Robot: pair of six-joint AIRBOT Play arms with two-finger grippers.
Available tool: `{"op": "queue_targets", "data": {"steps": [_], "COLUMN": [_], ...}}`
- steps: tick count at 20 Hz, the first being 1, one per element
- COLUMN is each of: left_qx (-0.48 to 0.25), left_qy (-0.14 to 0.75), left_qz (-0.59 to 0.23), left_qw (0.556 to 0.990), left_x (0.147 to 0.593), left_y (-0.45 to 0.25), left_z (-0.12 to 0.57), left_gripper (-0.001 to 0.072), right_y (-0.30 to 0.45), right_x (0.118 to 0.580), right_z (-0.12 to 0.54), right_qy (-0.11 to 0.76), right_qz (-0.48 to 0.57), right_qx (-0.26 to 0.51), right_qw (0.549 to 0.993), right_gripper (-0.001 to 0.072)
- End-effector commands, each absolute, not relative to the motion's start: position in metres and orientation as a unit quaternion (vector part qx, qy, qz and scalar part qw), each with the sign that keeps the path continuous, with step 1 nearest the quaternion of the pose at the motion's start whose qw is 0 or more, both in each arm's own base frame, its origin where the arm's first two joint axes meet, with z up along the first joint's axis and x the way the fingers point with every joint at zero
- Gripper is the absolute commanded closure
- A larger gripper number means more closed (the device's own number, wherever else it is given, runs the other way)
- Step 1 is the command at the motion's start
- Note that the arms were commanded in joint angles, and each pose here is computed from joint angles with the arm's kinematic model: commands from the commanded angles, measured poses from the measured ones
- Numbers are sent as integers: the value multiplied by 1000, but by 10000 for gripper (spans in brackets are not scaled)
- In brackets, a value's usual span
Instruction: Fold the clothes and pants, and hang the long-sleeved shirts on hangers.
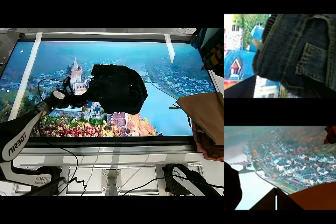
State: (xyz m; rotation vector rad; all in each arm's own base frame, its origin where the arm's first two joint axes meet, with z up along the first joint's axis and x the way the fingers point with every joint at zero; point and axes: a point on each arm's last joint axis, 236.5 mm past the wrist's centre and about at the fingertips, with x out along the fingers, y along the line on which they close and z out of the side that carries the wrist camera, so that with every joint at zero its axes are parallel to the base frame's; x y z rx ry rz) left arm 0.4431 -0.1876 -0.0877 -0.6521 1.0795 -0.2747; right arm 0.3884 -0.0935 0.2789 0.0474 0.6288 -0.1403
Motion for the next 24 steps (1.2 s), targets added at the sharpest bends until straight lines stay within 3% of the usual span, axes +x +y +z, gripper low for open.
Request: {"op": "queue_targets", "data": {"steps": [1,3,4,5,6,9,13,18,21,24], "left_qx": [-343,-375,-391,-402,-408,-387,-290,-164,-100,-87], "left_qy": [485,453,438,427,420,394,290,98,10,-60], "left_qz": [-91,-61,-48,-41,-39,-66,-143,-207,-182,-111], "left_qw": [800,806,808,809,809,831,901,960,978,988], "left_x": [456,472,480,485,489,505,532,520,503,491], "left_y": [-190,-181,-177,-174,-174,-178,-180,-172,-148,-100], "left_z": [-98,-92,-88,-84,-80,-54,46,229,296,344], "left_gripper": [80,82,179,394,658,667,667,667,667,667], "right_y": [-89,-85,-84,-83,-82,-83,-83,-63,-30,20], "right_x": [390,391,391,391,392,396,405,385,384,368], "right_z": [280,281,281,281,281,288,301,241,193,130], "right_qy": [305,304,303,303,302,287,254,377,420,481], "right_qz": [-60,-54,-51,-50,-48,-51,-48,-4,60,134], "right_qx": [31,36,38,39,41,40,45,54,100,129], "right_qw": [950,951,951,951,951,956,965,925,900,856], "right_gripper": [686,685,685,685,685,686,686,687,687,686]}}
